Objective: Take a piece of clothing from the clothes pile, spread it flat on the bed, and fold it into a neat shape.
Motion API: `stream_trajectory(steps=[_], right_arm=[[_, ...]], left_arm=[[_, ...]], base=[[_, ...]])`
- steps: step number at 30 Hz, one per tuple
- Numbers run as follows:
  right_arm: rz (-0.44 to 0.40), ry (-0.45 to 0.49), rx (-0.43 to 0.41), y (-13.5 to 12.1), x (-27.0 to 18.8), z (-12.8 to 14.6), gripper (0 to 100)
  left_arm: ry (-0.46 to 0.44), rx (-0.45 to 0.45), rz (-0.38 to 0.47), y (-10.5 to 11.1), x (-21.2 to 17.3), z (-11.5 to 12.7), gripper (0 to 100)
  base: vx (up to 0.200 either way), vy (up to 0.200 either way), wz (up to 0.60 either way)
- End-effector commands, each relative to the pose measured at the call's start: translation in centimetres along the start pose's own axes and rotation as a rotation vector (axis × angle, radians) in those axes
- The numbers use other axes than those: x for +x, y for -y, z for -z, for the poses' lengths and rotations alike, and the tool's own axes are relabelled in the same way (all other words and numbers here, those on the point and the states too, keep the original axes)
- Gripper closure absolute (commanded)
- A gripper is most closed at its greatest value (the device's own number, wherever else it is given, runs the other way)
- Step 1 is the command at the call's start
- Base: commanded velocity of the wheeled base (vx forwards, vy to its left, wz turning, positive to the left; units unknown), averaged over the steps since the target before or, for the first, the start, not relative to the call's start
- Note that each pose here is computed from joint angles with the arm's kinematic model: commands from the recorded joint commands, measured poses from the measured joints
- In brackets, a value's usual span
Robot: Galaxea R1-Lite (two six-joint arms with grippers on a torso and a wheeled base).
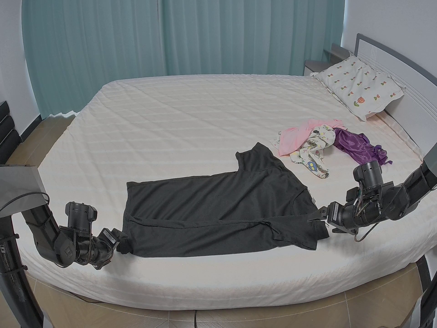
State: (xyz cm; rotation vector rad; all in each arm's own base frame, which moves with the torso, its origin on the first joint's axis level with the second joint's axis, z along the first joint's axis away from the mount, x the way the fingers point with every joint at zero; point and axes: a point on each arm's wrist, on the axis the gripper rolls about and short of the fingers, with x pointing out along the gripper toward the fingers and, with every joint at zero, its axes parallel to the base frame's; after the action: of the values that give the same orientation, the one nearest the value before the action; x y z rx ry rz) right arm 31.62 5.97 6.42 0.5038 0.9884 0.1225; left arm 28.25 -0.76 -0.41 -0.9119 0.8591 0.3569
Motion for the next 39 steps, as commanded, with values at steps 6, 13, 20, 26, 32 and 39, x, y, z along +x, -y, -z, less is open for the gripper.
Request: stream_trajectory(steps=[6,13,20,26,32,39], right_arm=[[-0.004,0.023,0.04,0.7,1.6,-0.1,0],[-0.036,0.056,0.177,1.3,3.0,0.5,0],[-0.044,0.071,0.221,2.2,3.5,1.1,0],[-0.081,0.105,0.209,2.5,3.9,1.2,0],[-0.09,0.099,0.205,3.2,4.8,1.3,0],[-0.092,0.087,0.211,3.4,4.8,1.5,0]], left_arm=[[0.0,0.001,0.003,0.0,0.0,0.0,0],[0.015,-0.01,0.017,0.1,0.0,-0.2,0],[0.023,-0.013,0.028,0.0,-0.2,-0.2,0],[0.03,-0.025,0.039,0.2,-0.4,-0.3,0],[0.015,-0.024,0.045,0.1,-0.2,-0.2,0],[-0.018,-0.027,0.06,-0.1,-0.4,-0.1,0]], base=[[0.0,0.0,0.0],[0.0,0.0,0.0],[0.171,0.0,0.0],[0.2,0.0,0.0],[0.0,0.0,0.0],[0.0,0.0,0.0]])
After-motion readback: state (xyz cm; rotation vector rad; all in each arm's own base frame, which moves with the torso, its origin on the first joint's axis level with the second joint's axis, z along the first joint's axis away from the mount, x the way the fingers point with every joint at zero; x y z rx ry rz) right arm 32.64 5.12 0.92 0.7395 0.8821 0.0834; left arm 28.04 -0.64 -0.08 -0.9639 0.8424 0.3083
